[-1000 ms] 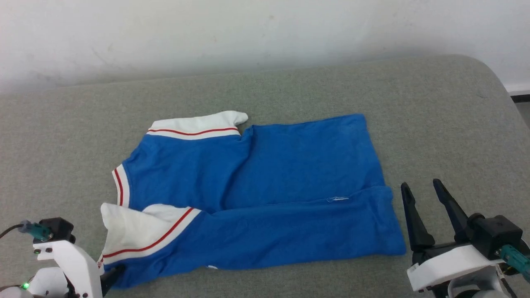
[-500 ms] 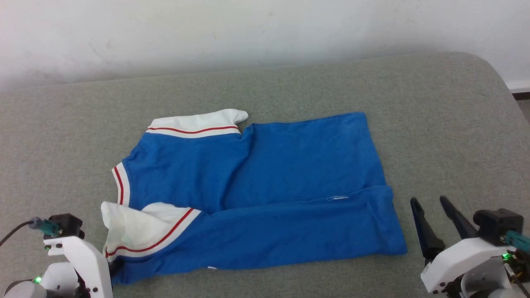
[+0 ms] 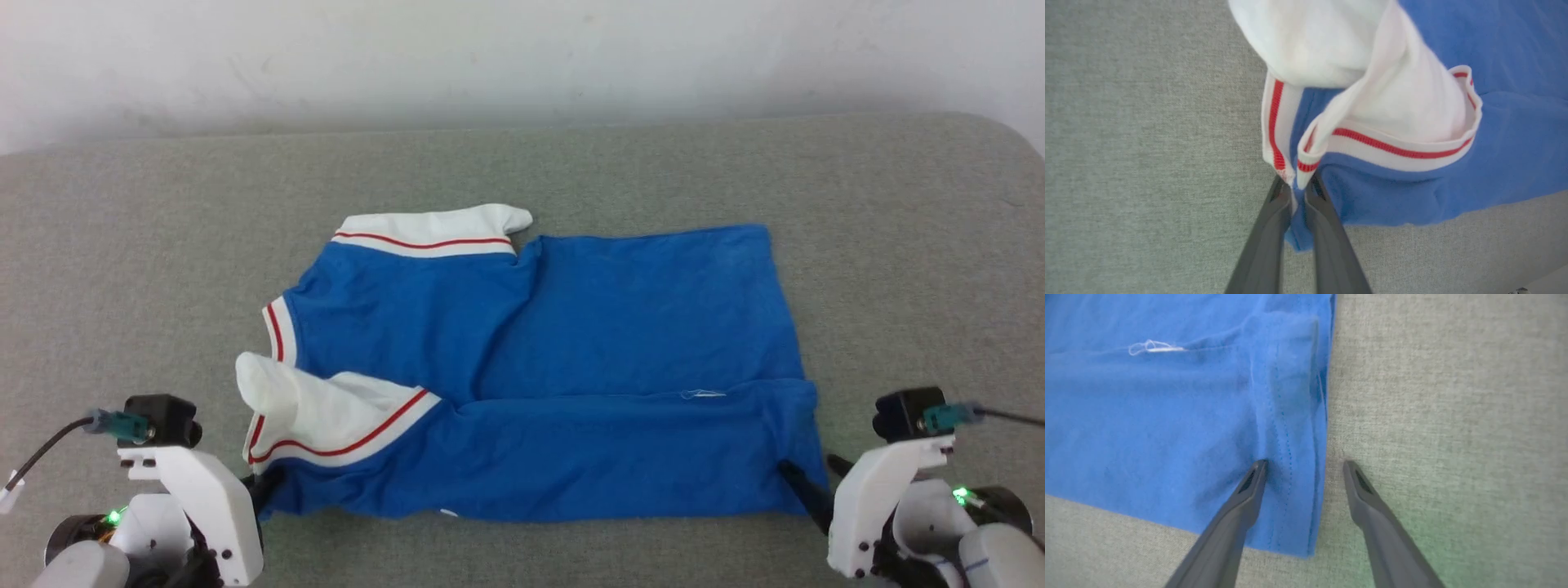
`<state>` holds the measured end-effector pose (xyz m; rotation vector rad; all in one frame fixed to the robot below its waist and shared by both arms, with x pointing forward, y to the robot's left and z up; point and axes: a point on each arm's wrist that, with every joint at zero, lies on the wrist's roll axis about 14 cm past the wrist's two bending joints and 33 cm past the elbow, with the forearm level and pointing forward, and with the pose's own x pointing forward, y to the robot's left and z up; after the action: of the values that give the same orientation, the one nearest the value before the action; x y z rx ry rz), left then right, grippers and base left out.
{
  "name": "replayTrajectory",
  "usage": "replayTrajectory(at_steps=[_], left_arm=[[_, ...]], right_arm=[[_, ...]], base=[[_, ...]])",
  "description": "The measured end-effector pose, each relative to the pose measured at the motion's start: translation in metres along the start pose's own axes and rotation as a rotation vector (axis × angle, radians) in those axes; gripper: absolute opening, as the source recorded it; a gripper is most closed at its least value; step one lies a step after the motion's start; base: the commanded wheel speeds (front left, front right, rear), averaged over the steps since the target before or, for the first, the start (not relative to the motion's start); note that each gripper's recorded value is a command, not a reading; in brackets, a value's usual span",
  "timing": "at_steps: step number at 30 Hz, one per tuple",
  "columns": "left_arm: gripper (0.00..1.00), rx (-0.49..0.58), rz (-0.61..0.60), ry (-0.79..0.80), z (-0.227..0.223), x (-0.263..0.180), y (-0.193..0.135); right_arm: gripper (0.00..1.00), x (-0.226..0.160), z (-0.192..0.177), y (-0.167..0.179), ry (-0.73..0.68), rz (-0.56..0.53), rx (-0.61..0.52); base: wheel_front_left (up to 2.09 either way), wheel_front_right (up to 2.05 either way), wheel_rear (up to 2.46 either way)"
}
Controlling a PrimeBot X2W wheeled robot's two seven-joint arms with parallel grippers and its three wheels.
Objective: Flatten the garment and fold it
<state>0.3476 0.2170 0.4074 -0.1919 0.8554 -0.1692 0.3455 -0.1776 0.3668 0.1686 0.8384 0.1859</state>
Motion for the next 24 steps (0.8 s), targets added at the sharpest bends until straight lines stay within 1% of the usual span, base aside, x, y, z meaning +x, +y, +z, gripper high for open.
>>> replayTrajectory(at_steps=[1, 2, 3, 4, 7, 10, 13, 21, 24], left_arm=[[0.00, -0.001, 0.000, -0.002, 0.000, -0.001, 0.000], [0.00, -0.002, -0.001, -0.002, 0.000, -0.001, 0.000], [0.00, -0.003, -0.001, -0.002, 0.000, -0.001, 0.000], [0.00, -0.003, 0.000, -0.003, 0.000, -0.002, 0.000], [0.00, -0.007, 0.005, -0.006, -0.001, -0.003, 0.001], [0.00, -0.004, 0.002, -0.023, 0.001, -0.007, -0.001], [0.00, 0.007, 0.001, -0.050, 0.005, -0.014, -0.003], [0.00, 0.035, 0.034, -0.132, 0.010, -0.044, 0.000], [0.00, 0.040, 0.054, -0.161, 0.010, -0.058, 0.004]], right_arm=[[1.00, 0.002, -0.003, 0.000, 0.038, 0.005, -0.002], [0.43, 0.004, -0.003, 0.000, 0.065, 0.010, -0.006], [0.05, 0.005, -0.003, 0.001, 0.085, 0.015, -0.008], [0.00, 0.006, -0.004, 0.002, 0.105, 0.023, 0.001], [0.00, 0.005, -0.003, 0.003, 0.133, 0.034, -0.003], [0.00, 0.003, 0.001, 0.007, 0.115, 0.040, -0.016], [0.00, -0.003, 0.007, 0.011, 0.066, 0.045, -0.041], [0.00, -0.032, 0.040, 0.031, -0.133, 0.081, -0.097], [0.00, -0.044, 0.043, 0.038, -0.173, 0.094, -0.107]], base=[[0.00, 0.00, 0.00], [0.00, 0.00, 0.00], [0.00, 0.00, 0.00], [0.00, 0.00, 0.00], [0.00, 0.00, 0.00], [0.00, 0.00, 0.00], [0.00, 0.00, 0.00], [0.00, 0.00, 0.00], [0.00, 0.00, 0.00]])
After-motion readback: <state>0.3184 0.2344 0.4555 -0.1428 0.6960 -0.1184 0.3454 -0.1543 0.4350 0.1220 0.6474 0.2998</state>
